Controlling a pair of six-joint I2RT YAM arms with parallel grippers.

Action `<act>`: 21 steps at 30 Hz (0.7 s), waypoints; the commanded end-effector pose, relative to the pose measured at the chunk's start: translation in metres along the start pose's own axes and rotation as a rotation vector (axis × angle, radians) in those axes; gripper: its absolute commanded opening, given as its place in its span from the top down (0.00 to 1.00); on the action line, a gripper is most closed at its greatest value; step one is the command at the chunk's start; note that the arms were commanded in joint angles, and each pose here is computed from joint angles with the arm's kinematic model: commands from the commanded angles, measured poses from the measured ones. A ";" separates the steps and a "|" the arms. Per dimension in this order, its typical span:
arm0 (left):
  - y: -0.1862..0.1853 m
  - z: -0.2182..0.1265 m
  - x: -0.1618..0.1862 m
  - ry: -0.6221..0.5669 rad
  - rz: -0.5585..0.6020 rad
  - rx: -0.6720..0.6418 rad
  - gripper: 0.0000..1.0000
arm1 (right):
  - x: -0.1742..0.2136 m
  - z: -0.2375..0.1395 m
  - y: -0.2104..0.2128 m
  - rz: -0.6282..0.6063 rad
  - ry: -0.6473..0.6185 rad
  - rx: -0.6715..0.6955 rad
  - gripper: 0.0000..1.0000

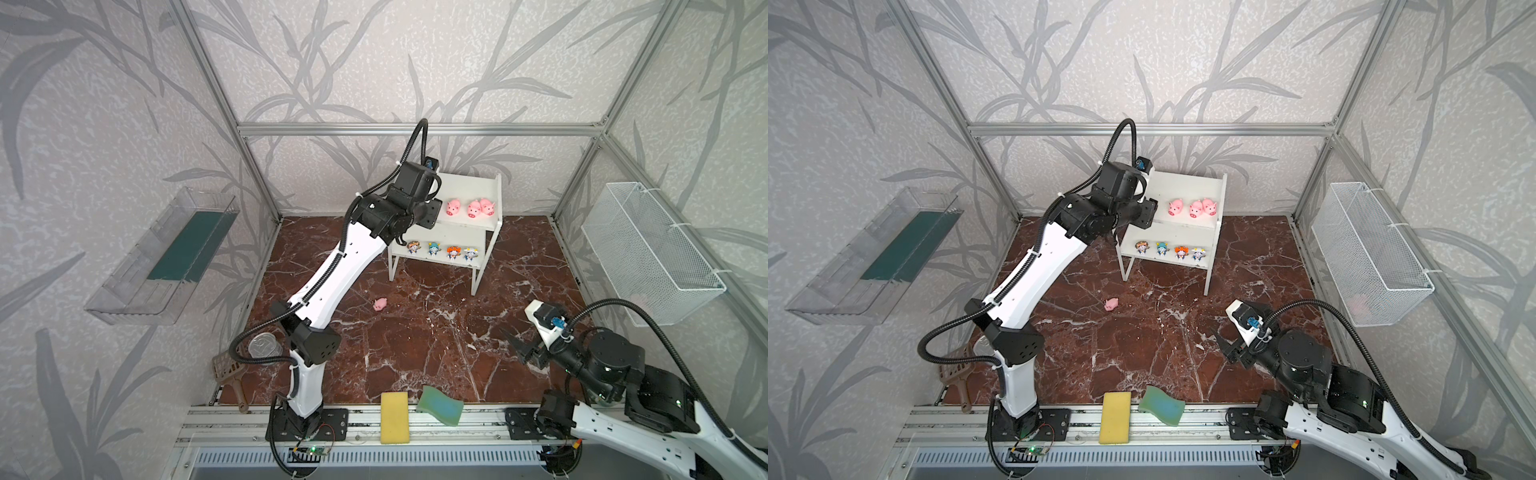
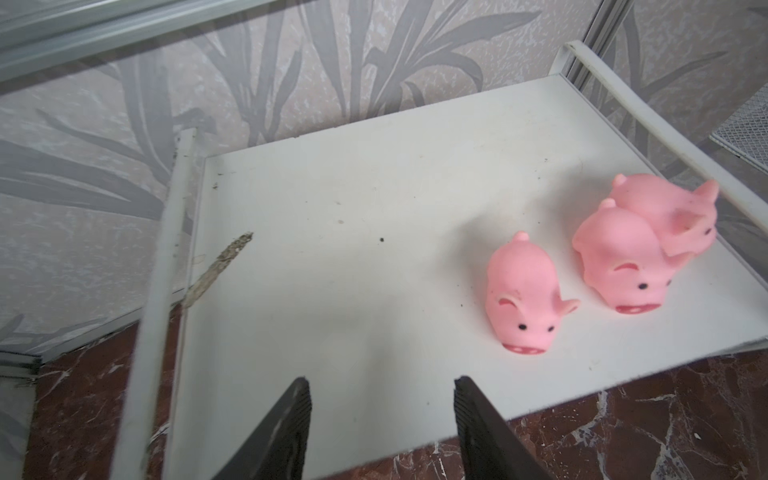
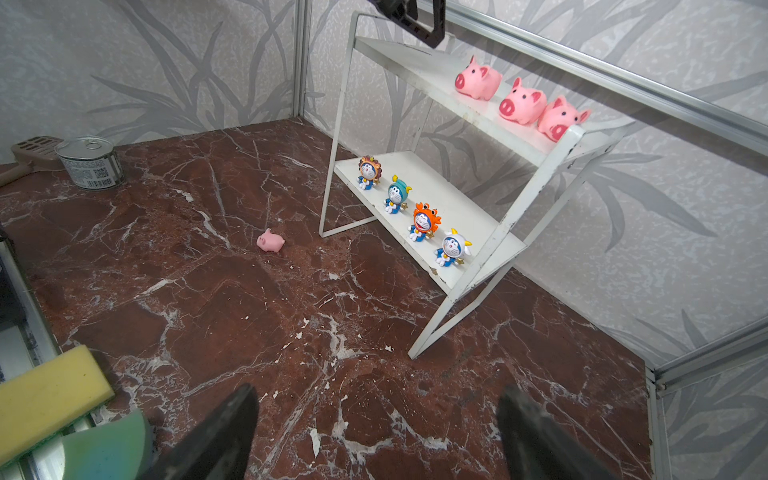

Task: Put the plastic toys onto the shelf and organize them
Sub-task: 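Withdraw the left gripper from the shelf toward the pink pig on the floor, then close the left gripper on the floor pig while the right gripper shifts inward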

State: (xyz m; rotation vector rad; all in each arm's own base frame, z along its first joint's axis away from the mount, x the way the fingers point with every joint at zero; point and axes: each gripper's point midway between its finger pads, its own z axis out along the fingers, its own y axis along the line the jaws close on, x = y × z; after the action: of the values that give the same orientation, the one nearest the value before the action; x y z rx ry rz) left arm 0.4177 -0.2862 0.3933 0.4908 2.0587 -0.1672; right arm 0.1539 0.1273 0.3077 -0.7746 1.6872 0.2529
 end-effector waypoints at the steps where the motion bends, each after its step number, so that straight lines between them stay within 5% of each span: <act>1: 0.024 -0.042 -0.009 -0.060 0.035 -0.076 0.42 | -0.003 0.004 0.003 0.004 -0.006 -0.009 0.10; 13: 0.062 -0.088 0.120 0.095 -0.041 -0.180 0.37 | -0.009 0.029 0.036 -0.009 0.037 -0.138 0.10; 18: 0.049 -0.084 0.189 0.159 -0.090 -0.085 0.36 | -0.014 0.045 0.050 -0.008 0.040 -0.180 0.10; 21: 0.024 -0.070 0.230 0.206 -0.021 0.059 0.32 | -0.017 0.056 0.060 -0.005 0.046 -0.209 0.10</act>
State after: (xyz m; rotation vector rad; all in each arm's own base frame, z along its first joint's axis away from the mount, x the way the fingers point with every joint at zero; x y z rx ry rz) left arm 0.2770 -0.1597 0.2522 0.4609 2.2766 -0.0533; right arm 0.1632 0.1933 0.2817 -0.9558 1.7604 0.3361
